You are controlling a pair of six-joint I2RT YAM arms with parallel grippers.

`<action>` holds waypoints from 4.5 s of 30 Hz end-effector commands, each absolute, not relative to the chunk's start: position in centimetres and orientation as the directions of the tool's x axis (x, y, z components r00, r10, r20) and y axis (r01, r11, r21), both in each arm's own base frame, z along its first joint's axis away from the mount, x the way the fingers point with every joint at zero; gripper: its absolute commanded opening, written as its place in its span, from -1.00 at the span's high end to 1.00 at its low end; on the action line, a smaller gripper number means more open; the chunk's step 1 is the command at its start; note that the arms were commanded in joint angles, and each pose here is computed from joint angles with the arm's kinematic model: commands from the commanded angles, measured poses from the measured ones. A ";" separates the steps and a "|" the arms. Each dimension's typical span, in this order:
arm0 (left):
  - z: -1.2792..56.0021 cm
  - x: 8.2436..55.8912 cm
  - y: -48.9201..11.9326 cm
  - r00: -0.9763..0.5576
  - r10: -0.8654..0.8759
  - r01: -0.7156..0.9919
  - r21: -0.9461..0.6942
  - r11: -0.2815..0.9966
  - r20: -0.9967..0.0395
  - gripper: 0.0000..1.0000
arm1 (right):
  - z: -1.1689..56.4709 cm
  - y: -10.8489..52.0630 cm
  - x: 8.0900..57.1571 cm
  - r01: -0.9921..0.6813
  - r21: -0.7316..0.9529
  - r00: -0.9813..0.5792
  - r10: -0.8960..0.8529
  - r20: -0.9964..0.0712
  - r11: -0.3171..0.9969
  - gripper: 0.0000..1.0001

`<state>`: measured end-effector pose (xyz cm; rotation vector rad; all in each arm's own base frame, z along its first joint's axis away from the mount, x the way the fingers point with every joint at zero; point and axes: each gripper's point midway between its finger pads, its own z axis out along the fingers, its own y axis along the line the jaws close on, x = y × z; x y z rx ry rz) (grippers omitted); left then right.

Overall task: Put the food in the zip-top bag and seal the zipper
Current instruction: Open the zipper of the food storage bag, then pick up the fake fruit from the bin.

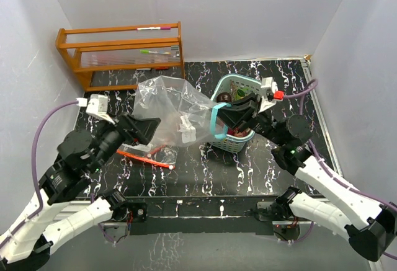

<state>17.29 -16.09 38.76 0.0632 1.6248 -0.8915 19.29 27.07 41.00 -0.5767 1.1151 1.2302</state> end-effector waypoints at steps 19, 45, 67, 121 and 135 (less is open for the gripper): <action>36.6 16.6 -16.9 -0.352 -0.376 0.511 -0.513 0.690 -0.857 -0.93 | 38.5 26.2 29.7 -0.564 0.514 -0.138 0.540 -0.831 0.647 0.85; 33.0 23.2 -19.0 -0.352 -0.457 0.282 -0.559 0.780 -0.816 -0.49 | 34.5 36.7 27.7 -0.553 0.414 -0.165 0.392 -0.905 0.723 0.85; 32.4 22.6 -15.7 -0.415 -0.234 0.194 -0.337 0.921 -0.879 1.00 | 35.9 31.5 28.6 -0.338 0.362 -0.100 0.349 -0.932 0.869 0.85; 30.4 29.0 -15.9 -0.438 0.087 0.057 0.069 0.996 -0.895 1.00 | 23.5 19.4 37.0 0.008 0.264 -0.530 0.228 -0.817 0.965 -0.96; 30.4 28.7 -16.1 -0.433 0.074 0.074 0.046 0.996 -0.898 1.00 | 17.9 20.5 37.1 -0.053 0.286 -0.630 0.191 -0.753 0.957 -0.90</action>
